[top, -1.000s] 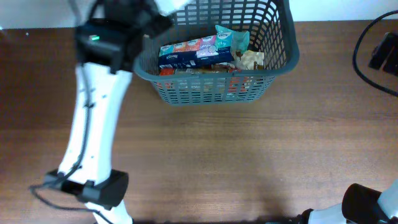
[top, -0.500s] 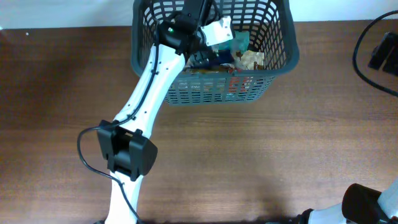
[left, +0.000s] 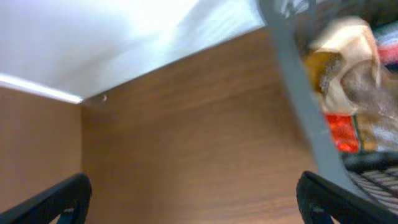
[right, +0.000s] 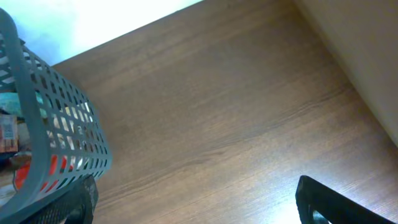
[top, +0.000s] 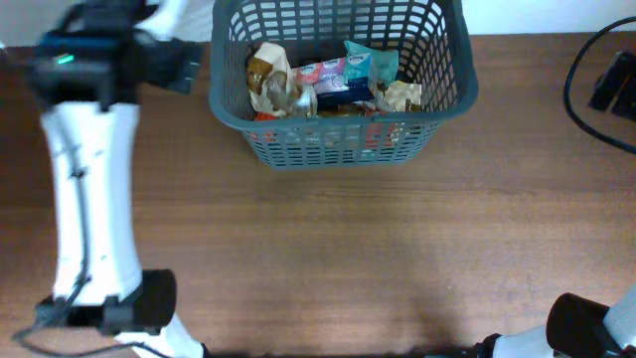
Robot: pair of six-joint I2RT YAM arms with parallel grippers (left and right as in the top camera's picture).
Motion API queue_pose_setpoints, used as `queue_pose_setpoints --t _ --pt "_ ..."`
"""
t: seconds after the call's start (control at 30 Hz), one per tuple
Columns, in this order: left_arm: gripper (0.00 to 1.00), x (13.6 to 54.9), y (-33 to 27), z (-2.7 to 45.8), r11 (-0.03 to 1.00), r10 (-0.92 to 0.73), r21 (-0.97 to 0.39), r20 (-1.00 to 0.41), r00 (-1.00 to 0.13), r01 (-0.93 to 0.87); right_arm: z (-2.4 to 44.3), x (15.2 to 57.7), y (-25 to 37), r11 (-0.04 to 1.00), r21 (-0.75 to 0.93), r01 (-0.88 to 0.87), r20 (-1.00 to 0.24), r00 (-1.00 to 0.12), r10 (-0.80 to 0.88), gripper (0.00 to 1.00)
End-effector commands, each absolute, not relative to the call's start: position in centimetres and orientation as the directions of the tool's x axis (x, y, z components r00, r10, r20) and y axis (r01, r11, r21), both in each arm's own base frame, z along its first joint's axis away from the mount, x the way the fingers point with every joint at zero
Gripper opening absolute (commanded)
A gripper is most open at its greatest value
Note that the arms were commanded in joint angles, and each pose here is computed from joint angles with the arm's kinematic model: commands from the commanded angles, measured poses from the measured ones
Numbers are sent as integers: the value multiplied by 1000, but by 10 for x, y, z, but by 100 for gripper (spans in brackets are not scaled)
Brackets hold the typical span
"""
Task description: Pack container
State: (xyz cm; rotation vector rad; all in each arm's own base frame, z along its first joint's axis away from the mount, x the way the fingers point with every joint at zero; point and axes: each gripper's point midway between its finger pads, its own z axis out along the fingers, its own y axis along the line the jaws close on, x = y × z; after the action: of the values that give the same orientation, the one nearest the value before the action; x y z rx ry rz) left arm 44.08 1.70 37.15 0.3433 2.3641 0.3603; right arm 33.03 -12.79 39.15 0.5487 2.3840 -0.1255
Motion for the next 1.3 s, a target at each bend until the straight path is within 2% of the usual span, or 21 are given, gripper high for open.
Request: queue_pose_setpoints --t 0.0,0.17,0.8,0.9,1.03,1.17,1.27 --pt "99 422 32 372 989 145 114 -661 -736 92 391 331 -129 903 62 425 -641 -676 362 99" --pt "99 417 55 369 996 62 84 -652 -756 9 391 331 -129 903 62 425 -641 -676 362 99" --pt "99 417 55 369 996 61 84 -651 -757 8 389 332 -129 903 61 425 -637 -680 363 99" --pt "99 417 55 369 996 61 84 -651 -757 8 392 333 -118 915 62 398 -644 -685 341 99" --pt "99 417 55 369 996 61 84 -651 -757 8 394 326 -74 959 37 281 -666 -709 233 99" --pt "99 417 55 369 996 61 84 -651 -757 8 404 337 -30 988 45 145 -809 -575 121 99" --pt "99 417 55 369 996 61 84 -651 -757 8 392 316 -9 995 69 78 -894 -438 96 99"
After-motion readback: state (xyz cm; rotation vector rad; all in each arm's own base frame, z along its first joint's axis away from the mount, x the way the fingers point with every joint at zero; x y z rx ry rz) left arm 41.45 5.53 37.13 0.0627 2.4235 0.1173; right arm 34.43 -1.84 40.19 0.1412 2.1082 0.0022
